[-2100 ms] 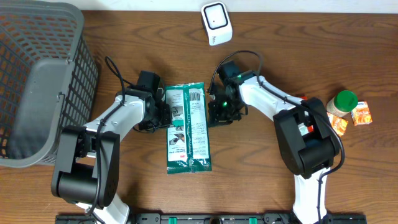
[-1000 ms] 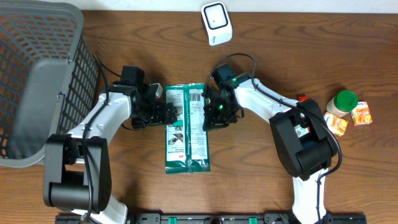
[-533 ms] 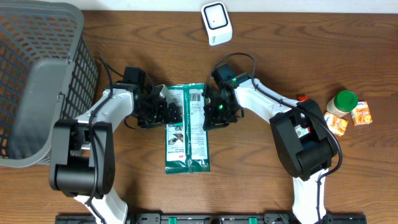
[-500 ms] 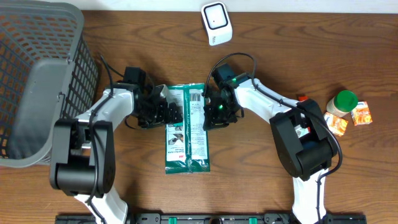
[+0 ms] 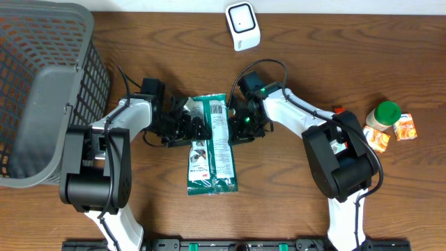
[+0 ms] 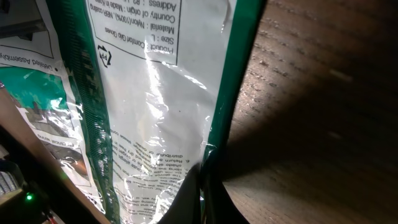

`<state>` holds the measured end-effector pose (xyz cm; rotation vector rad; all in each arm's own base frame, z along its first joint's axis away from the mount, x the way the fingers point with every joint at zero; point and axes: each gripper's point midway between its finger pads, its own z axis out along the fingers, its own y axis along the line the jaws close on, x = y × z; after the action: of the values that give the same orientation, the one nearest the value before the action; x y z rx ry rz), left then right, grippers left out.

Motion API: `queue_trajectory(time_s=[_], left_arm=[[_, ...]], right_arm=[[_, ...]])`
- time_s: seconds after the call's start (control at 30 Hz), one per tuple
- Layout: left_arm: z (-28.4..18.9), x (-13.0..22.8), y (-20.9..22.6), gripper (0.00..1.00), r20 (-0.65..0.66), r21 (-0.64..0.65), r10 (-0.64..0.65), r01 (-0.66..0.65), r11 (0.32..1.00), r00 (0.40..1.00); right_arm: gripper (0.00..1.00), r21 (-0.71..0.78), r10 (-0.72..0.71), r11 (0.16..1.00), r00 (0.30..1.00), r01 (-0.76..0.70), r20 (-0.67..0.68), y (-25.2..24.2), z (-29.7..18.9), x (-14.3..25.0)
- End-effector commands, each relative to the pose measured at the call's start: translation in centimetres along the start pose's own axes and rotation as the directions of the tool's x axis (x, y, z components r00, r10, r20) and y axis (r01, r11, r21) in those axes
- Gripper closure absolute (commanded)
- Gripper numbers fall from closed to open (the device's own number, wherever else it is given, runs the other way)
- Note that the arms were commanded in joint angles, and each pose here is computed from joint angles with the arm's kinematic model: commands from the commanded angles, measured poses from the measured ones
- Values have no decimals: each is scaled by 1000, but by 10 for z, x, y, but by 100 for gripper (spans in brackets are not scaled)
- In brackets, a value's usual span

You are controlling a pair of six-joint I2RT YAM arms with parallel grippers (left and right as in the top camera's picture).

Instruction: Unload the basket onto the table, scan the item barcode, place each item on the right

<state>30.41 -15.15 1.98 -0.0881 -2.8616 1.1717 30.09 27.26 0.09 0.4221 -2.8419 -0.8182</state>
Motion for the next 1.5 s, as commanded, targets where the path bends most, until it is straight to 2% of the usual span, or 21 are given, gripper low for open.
queue_trajectory(time_s=[0.0,0.13,0.33,0.67,0.97,1.13,1.3,1.47], left_arm=[[13,17,14,22,-59,-16,-34,33,999,998],[13,16,5,26,-59,41,-23,25,999,998],[14,17,3,32,-63,43,-23,25,999,998],[25,17,-7,31,-72,44,42,-38,998,997],[29,16,-10,32,-69,42,67,-64,997,995],[29,15,-1,33,-68,-14,67,-68,998,995],[29,13,-1,36,-60,-15,74,-75,997,995],[29,12,-1,43,-58,-15,77,-78,997,995]], right_arm=[[99,-44,-35,998,999,34,-17,12,4,5],[99,-44,-36,998,999,35,-14,12,4,4],[99,-44,-36,998,999,36,-13,12,4,4],[99,-47,-41,998,999,40,-14,14,5,4],[99,-110,-45,993,998,41,-36,29,7,10],[99,-121,-11,993,998,4,-55,31,7,14],[99,-143,-7,990,998,-2,-68,35,6,16],[98,-96,-6,995,998,1,-56,27,7,14]])
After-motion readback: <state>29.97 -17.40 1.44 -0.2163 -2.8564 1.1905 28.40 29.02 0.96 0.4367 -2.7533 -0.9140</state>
